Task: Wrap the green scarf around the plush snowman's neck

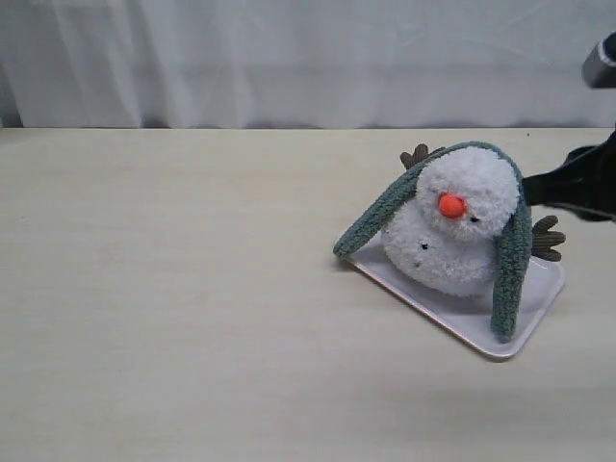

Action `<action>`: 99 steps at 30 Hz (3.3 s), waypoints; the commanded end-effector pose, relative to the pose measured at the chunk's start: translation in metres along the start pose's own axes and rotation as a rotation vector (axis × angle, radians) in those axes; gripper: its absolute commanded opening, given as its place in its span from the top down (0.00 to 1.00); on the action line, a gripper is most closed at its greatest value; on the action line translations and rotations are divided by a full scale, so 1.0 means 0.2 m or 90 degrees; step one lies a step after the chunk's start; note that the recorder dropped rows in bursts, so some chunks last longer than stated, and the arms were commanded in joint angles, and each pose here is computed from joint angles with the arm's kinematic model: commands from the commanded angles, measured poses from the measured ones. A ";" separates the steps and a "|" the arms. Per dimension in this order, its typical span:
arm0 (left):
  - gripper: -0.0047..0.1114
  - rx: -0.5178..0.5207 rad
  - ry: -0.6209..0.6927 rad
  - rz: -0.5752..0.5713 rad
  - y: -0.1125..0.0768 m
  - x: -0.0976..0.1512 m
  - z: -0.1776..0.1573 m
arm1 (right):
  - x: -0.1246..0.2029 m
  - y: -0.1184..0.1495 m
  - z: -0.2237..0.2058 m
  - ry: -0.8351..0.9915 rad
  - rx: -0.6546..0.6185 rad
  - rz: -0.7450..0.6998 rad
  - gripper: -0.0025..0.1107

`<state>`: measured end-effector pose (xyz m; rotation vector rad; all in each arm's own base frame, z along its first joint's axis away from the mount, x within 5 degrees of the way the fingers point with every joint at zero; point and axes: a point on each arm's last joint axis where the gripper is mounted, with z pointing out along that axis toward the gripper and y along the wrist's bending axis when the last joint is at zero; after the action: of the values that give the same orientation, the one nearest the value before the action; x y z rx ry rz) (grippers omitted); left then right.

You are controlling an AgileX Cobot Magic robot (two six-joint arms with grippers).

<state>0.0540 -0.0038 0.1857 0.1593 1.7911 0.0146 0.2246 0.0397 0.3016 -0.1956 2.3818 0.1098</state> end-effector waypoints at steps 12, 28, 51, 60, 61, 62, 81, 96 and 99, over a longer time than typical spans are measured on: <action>0.96 0.002 -0.004 0.000 0.00 0.00 0.00 | -0.31 -0.21 0.27 0.010 -0.113 0.035 0.94; 0.96 0.002 -0.004 0.000 0.00 0.00 0.00 | -0.29 -0.30 0.57 0.055 -0.078 0.056 0.94; 0.96 0.002 -0.004 0.000 0.00 0.00 0.00 | -0.18 -0.33 0.79 0.132 -0.087 0.072 0.94; 0.96 0.002 -0.004 0.000 0.00 0.00 0.00 | -0.27 -0.31 0.62 0.072 -0.081 0.047 0.94; 0.96 0.002 -0.004 0.000 0.00 0.00 0.00 | -0.29 -0.30 0.57 0.054 -0.078 0.049 0.94; 0.96 0.002 -0.004 0.000 0.00 0.00 0.00 | -0.30 -0.30 0.53 0.046 -0.078 0.059 0.94; 0.96 0.002 -0.004 0.000 0.00 0.00 0.00 | -0.33 -0.19 -0.09 -0.028 -0.066 0.000 0.94; 0.96 0.002 -0.004 0.000 0.00 0.00 0.00 | -0.07 -0.05 -0.61 -0.238 -0.027 -0.029 0.94; 0.96 0.002 -0.004 0.000 0.00 0.00 0.00 | 0.02 -0.03 -0.66 -0.277 -0.028 -0.020 0.94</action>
<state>0.0540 -0.0038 0.1857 0.1593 1.7911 0.0146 0.1492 0.0155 0.3985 -0.2302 1.9958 0.1661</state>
